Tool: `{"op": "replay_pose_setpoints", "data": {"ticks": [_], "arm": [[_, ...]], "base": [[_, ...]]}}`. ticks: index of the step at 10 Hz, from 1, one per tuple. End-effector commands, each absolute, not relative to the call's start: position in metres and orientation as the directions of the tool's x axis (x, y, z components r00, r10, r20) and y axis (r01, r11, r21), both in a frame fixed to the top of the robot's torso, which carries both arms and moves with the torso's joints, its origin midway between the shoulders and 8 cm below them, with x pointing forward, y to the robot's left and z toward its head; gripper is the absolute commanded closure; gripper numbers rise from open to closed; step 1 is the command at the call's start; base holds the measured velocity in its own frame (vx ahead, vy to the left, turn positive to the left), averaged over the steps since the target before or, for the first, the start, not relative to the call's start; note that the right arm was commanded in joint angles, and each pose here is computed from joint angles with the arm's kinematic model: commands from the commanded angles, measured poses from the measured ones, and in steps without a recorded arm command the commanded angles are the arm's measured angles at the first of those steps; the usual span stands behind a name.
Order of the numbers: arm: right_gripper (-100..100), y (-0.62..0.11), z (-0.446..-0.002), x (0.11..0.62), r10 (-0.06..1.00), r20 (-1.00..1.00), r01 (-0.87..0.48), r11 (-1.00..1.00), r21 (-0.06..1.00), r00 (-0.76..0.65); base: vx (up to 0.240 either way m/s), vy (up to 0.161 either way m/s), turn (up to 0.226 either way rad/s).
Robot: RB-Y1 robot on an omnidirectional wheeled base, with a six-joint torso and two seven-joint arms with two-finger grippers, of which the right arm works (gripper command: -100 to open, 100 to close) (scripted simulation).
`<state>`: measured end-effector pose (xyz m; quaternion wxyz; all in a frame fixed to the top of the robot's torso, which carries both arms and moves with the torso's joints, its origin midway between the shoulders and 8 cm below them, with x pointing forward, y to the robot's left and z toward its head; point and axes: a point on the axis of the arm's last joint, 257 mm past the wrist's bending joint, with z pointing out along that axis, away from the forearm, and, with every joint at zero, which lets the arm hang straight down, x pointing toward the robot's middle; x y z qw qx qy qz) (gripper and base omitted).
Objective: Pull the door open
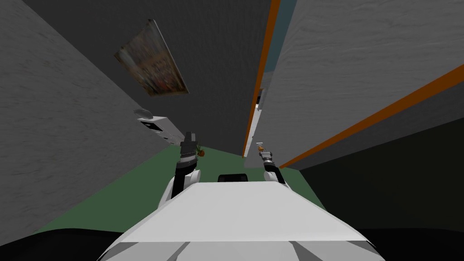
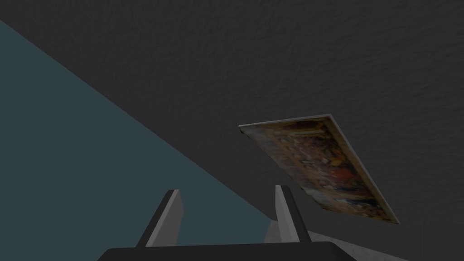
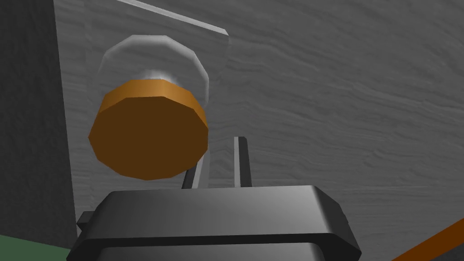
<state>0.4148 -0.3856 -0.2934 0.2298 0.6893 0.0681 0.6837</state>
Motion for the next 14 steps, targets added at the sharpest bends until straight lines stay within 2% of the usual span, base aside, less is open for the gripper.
{"op": "replay_pose_setpoints", "data": {"ticks": [1, 3, 7, 11, 14], "arm": [[-100, -0.366, -0.285, 0.424, 0.335, 0.942, -0.204, -0.922, 0.33, 0.014], [-100, -0.363, -0.287, 0.423, 0.277, 0.961, -0.198, -0.941, 0.273, 0.009], [-100, -0.355, -0.293, 0.42, 0.095, 0.995, -0.181, -0.979, 0.094, 0.0], [-100, -0.351, -0.295, 0.418, 0.017, 1.0, -0.172, -0.985, 0.017, 0.0], [-100, -0.368, -0.304, 0.413, 0.023, 1.0, -0.196, -0.98, 0.026, 0.02]], "base": [[-0.052, -0.01, 0.03], [-0.06, 0.001, 0.032], [-0.056, -0.03, 0.024], [-0.038, -0.016, 0.011], [-0.011, -0.012, -0.01]]}}
